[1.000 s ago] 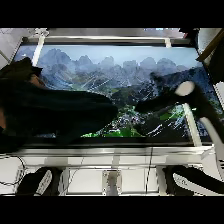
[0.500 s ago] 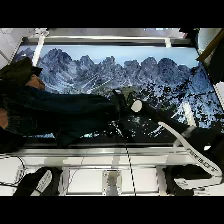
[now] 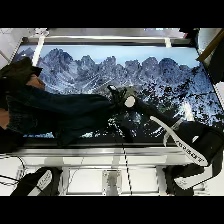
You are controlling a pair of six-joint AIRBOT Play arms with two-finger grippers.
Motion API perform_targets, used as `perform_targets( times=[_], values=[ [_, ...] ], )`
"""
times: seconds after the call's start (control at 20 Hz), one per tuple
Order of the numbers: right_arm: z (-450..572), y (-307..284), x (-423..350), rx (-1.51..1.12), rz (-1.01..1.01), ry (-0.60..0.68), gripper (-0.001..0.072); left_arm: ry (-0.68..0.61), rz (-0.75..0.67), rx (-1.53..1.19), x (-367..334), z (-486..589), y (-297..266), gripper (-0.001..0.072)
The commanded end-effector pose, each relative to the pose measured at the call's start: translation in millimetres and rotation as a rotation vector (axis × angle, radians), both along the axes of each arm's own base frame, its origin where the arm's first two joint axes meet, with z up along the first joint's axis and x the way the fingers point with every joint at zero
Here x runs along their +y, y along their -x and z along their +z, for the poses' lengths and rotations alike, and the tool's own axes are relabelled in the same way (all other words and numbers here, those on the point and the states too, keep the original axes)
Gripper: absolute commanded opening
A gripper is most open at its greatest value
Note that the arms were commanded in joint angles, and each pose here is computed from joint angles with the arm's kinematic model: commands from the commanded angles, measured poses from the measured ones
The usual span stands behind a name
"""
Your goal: Fold the clothes and pants, and hang the long-sleeved shirts on hangers.
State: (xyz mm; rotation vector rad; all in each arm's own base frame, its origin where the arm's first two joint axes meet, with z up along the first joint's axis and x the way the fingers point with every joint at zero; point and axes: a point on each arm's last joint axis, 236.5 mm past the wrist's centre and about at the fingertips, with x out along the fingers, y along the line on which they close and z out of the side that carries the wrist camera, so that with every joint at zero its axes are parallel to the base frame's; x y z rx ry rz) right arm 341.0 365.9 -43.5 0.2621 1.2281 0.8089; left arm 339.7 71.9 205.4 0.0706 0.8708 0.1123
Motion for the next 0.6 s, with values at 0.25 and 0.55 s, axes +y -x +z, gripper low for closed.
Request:
perform_targets(
  times=[0.25, 0.55],
  values=[
    [222, -5, -187, -0.341, 0.057, 0.308, 0.003, -0.074, 0.114, -0.091, 30, 32, 22, 0.0047],
    [367, 0, -209, -0.691, -0.075, 0.215, 0.0028, -0.023, 0.125, -0.105, 17, 41, 43, 0.0047]
  ],
)
